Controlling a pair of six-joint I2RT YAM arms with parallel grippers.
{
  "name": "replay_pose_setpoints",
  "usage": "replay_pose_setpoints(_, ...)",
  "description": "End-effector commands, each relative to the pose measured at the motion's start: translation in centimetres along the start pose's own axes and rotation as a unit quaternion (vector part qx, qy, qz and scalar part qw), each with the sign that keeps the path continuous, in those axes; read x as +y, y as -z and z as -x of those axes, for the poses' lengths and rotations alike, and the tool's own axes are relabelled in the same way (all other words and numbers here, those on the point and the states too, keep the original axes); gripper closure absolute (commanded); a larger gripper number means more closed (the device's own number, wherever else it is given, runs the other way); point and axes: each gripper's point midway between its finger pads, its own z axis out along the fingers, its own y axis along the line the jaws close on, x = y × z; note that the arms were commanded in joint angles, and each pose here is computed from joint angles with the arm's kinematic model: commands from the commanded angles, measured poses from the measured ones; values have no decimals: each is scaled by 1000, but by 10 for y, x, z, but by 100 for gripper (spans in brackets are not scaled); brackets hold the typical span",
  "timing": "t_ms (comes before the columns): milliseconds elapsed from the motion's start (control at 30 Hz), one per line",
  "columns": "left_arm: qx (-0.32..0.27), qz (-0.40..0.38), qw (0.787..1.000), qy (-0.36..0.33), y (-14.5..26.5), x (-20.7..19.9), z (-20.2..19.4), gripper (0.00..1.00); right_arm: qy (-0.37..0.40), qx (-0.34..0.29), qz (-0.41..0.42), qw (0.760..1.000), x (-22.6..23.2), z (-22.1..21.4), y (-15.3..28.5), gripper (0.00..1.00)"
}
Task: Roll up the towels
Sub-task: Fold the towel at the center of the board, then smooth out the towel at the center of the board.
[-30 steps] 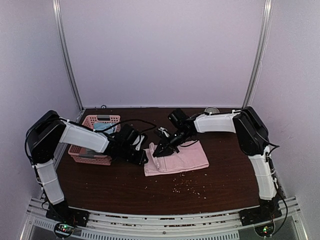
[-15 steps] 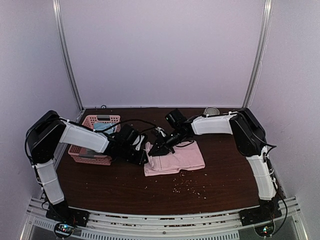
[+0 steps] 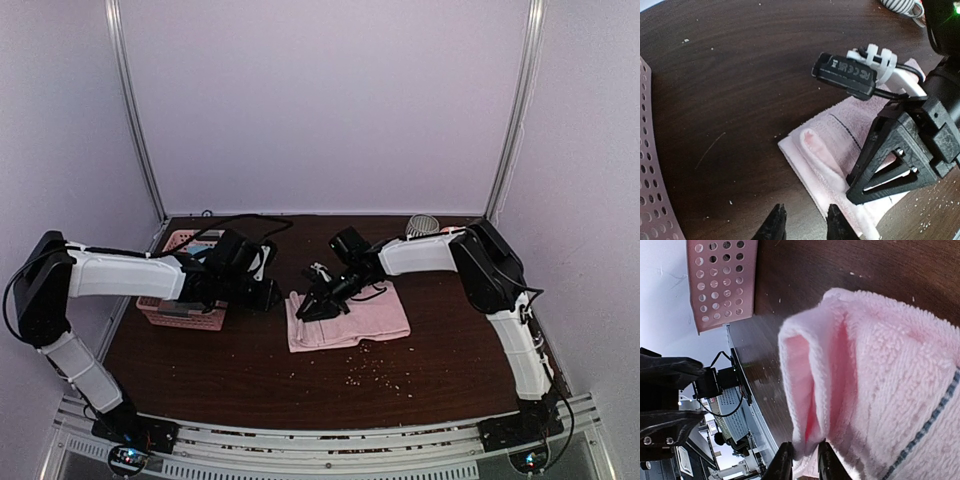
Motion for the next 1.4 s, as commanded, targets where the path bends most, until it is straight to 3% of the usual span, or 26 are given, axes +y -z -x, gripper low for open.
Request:
replay_pose_setpoints(0,-12,25,1000,4,6,8,4,72,27,5,19,999,14,2,-2,74)
replay_pose_setpoints(200,-38,-1,999,6,9,-6,26,72,56,-1,25,998,32,3,14,73)
replay_pose_setpoints(400,-42,-69,997,-14,-1,-37,40,71,114,-35,4,993,41,13,63,74)
replay_pose_setpoints(600,-10,-126,991,-48,-27,-72,32,73,194,-52,-105,974,0,13,127,74)
replay_pose_setpoints(767,31,-148,987,-53,-42,-81,11,73,190,-51,-151,969,-42,-5,162,79)
replay_pose_setpoints(1367,127,52,986,-89,-67,4,-39,75,130,-49,-259,956,-145,-41,181,88)
